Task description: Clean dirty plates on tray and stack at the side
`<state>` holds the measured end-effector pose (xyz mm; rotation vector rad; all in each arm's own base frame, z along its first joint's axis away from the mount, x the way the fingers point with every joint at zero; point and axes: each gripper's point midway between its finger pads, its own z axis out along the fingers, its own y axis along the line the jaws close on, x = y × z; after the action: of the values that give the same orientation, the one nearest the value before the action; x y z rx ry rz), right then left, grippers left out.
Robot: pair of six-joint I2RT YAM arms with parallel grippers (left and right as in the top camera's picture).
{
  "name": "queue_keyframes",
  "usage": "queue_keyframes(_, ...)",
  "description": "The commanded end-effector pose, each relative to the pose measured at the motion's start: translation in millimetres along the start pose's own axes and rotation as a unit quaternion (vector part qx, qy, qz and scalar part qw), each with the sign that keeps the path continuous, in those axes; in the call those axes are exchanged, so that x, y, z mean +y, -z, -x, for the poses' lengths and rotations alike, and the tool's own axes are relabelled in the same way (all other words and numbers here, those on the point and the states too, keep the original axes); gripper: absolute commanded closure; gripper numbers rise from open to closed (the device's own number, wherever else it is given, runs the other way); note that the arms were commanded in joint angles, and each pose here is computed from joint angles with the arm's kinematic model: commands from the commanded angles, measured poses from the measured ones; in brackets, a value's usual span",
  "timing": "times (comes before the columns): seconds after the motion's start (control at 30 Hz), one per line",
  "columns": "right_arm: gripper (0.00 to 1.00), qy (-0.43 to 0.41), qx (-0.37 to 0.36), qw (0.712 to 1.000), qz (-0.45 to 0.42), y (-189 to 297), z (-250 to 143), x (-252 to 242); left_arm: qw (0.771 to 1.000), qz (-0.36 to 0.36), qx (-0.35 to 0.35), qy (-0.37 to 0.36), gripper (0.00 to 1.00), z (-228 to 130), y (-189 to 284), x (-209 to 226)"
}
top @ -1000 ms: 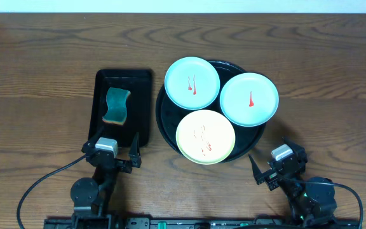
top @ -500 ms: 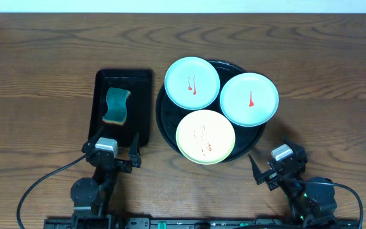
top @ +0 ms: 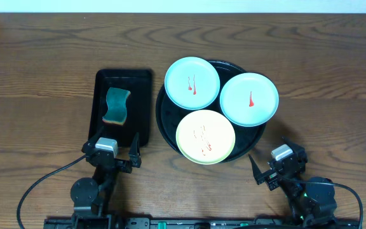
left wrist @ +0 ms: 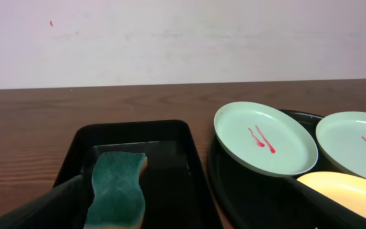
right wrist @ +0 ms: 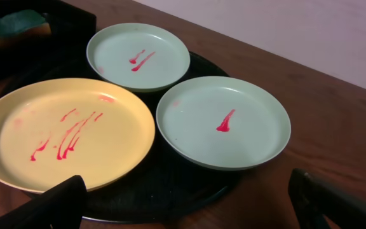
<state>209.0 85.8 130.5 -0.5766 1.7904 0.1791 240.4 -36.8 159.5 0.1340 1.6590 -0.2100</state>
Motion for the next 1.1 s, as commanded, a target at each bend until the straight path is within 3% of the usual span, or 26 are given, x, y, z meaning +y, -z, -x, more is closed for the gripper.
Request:
queue_keyframes(0.0,0.01,0.003,0.002,1.000,-0.002,-0.8,-2.5,-1.0,1.000,-0.002,0.019,0.005,0.05,-16.1,-1.8,0.6)
queue_keyframes(0.13,0.01,0.003,0.002,1.000,-0.002,-0.8,-2.5,-1.0,0.998,-0.036,0.021,0.050,0.05,-15.8,-1.3,-11.5)
queue_keyframes(0.27,0.01,0.003,0.002,1.000,-0.002,-0.8,-2.5,-1.0,0.971,-0.093,0.041,0.217,0.05,-15.8,1.6,-33.2)
queue_keyframes(0.33,0.01,0.003,0.002,1.000,-0.002,-0.8,-2.5,-1.0,0.958,-0.098,0.046,0.267,0.05,-15.0,2.0,-35.2)
queue_keyframes(0.63,0.01,0.003,0.002,1.000,-0.002,-0.8,-2.5,-1.0,0.950,-0.104,0.056,0.288,0.05,-17.1,2.7,-38.5)
queue_keyframes(0.73,0.01,0.003,0.002,1.000,-0.002,-0.8,-2.5,-1.0,0.947,-0.100,0.070,0.299,0.01,-18.4,3.7,-38.9)
queue_keyframes(0.9,0.01,0.003,0.002,1.000,-0.002,-0.8,-2.5,-1.0,0.960,-0.037,0.094,0.259,0.01,-3.3,6.2,-22.0)
queue_keyframes(1.07,0.01,0.003,0.002,1.000,-0.002,-0.8,-2.5,-1.0,0.971,0.043,0.129,0.198,0.01,33.9,4.9,3.3)
